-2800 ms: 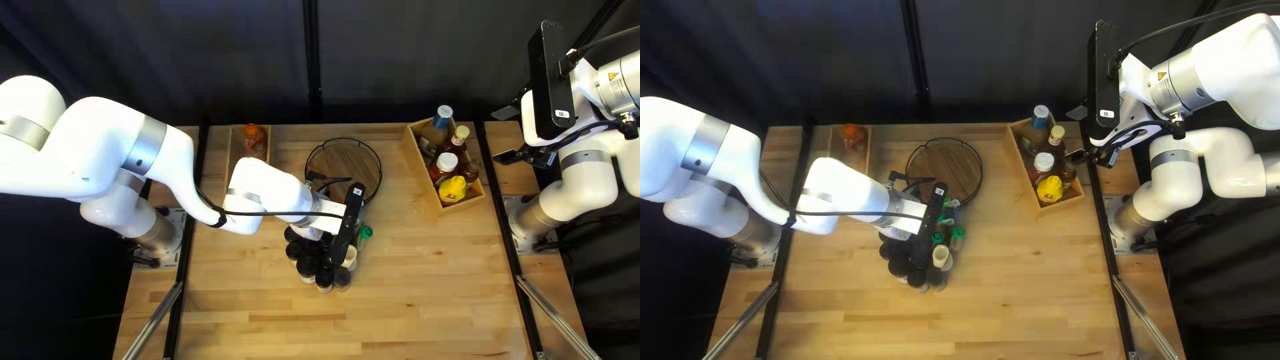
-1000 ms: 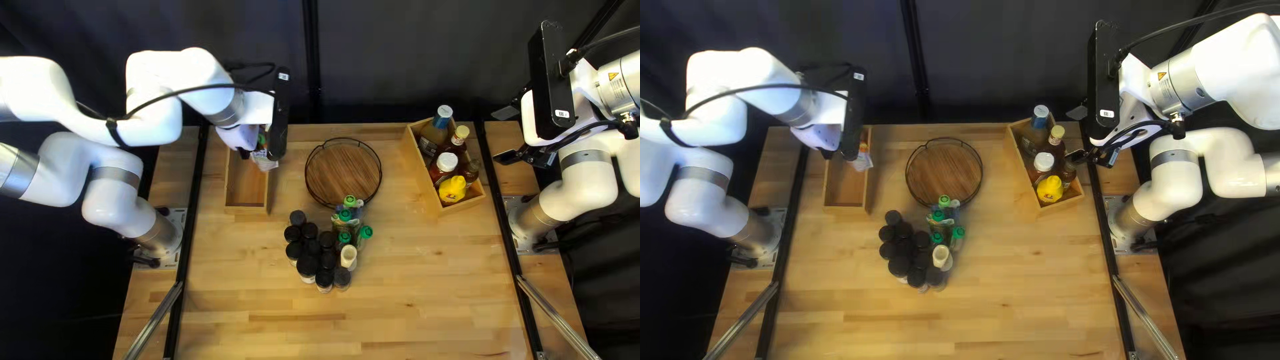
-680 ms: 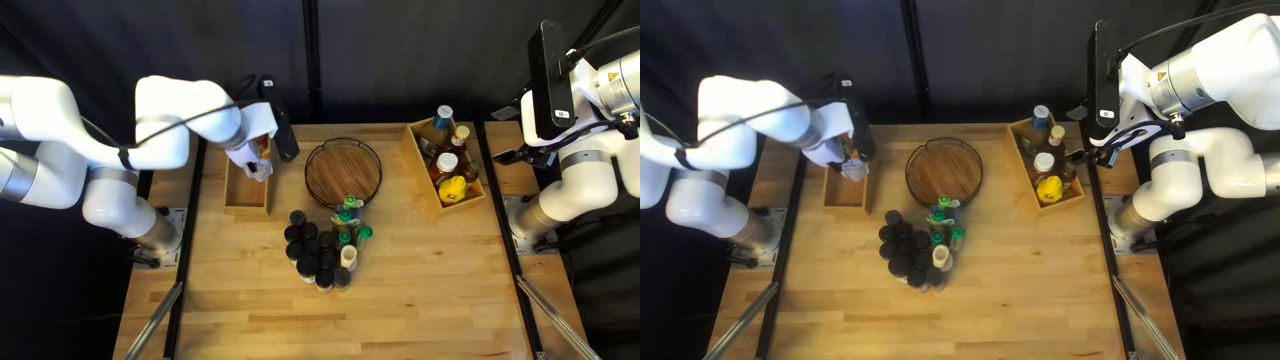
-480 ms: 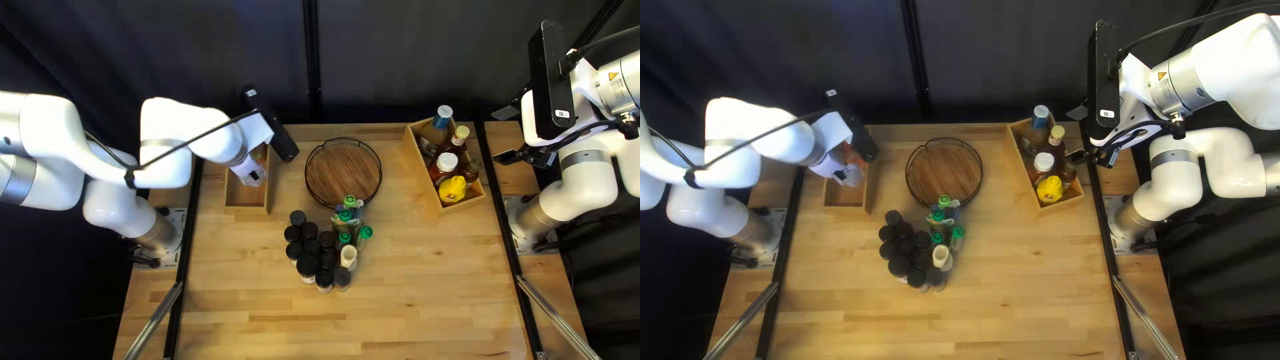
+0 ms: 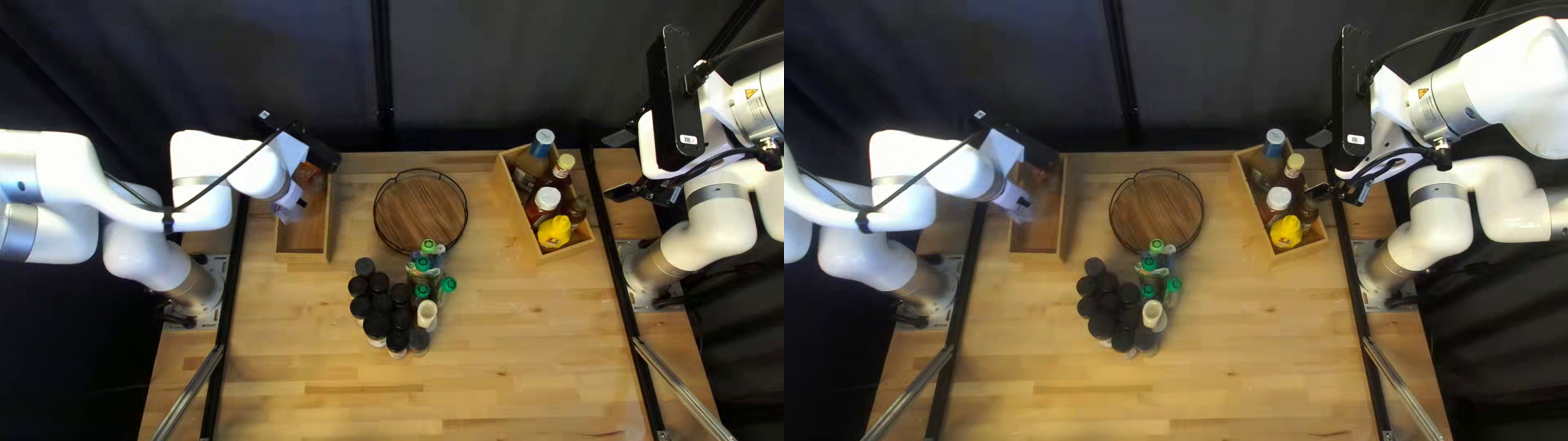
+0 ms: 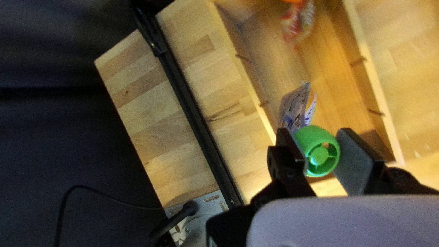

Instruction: Separate condiments, baby food and spices and place it in 3 different racks/containers

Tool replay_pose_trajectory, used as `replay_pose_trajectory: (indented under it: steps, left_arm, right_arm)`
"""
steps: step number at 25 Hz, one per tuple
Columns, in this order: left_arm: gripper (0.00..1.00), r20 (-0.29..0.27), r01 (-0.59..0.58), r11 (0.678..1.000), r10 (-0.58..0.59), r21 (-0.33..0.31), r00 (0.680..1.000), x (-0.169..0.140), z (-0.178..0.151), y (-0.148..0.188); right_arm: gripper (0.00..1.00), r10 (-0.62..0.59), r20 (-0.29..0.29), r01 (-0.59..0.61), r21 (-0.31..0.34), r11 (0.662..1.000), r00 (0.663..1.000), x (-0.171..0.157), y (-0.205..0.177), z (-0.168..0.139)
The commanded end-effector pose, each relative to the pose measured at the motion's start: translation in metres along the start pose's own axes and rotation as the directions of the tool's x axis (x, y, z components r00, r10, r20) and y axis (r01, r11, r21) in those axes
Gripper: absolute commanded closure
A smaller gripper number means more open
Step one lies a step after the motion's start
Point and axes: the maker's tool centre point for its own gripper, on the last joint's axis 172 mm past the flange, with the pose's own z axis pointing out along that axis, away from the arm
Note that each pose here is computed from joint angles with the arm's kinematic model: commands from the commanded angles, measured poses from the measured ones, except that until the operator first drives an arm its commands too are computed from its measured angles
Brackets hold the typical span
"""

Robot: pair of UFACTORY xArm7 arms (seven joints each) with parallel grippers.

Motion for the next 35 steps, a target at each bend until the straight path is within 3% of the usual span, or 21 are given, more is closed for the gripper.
replay_pose_trajectory:
  steps: [1,12,13,14,15,22,27,29,32,34,35]
  left_arm:
    - [1.0,0.011,0.049,0.999,-0.049,0.024,0.999,0.02,0.015,-0.007]
    - [1.0,0.023,0.085,0.995,-0.086,0.053,0.996,0.066,0.045,-0.003]
    - [0.62,0.023,0.083,0.995,-0.084,0.053,0.996,0.065,0.043,-0.002]
    - [0.16,0.023,0.081,0.995,-0.083,0.052,0.996,0.064,0.042,-0.001]
    - [0.0,0.02,0.074,0.996,-0.075,0.049,0.997,0.061,0.037,0.0]
    - [0.0,0.009,0.022,1.0,-0.022,0.022,1.0,0.045,-0.001,0.018]
    - [0.0,0.034,-0.163,0.985,0.166,-0.063,0.986,0.014,-0.057,0.073]
    - [0.0,0.031,-0.32,0.932,0.33,-0.171,0.944,-0.005,-0.082,0.105]
    - [0.0,0.008,-0.479,0.831,0.502,-0.282,0.865,-0.021,-0.105,0.139]
    - [0.0,-0.027,-0.595,0.72,0.629,-0.358,0.777,-0.034,-0.123,0.167]
    - [0.0,-0.039,-0.623,0.686,0.661,-0.376,0.75,-0.038,-0.128,0.174]
  right_arm:
    - [0.0,0.0,0.0,0.0,0.0,1.0,1.0,0.0,0.0,0.0]
    - [0.0,0.0,0.0,0.0,0.0,1.0,1.0,0.0,0.0,0.0]
    - [0.0,0.0,0.0,0.0,0.0,1.0,1.0,0.0,0.0,0.0]
    - [0.0,0.0,0.0,0.0,0.0,1.0,1.0,0.0,0.0,0.0]
    - [0.0,0.0,0.0,0.0,0.0,1.0,1.0,0.0,0.0,0.0]
    - [0.0,0.0,0.0,0.0,0.0,1.0,1.0,0.0,0.0,0.0]
    - [0.0,0.0,0.0,0.0,0.0,1.0,1.0,0.0,0.0,0.0]
    - [0.0,0.0,0.0,0.0,0.0,1.0,1.0,0.0,0.0,0.0]
    - [0.0,0.0,0.0,0.0,0.0,1.0,1.0,0.0,0.0,0.0]
    - [0.0,0.0,0.0,0.0,0.0,1.0,1.0,0.0,0.0,0.0]
    - [0.0,0.0,0.0,0.0,0.0,1.0,1.0,0.0,0.0,0.0]
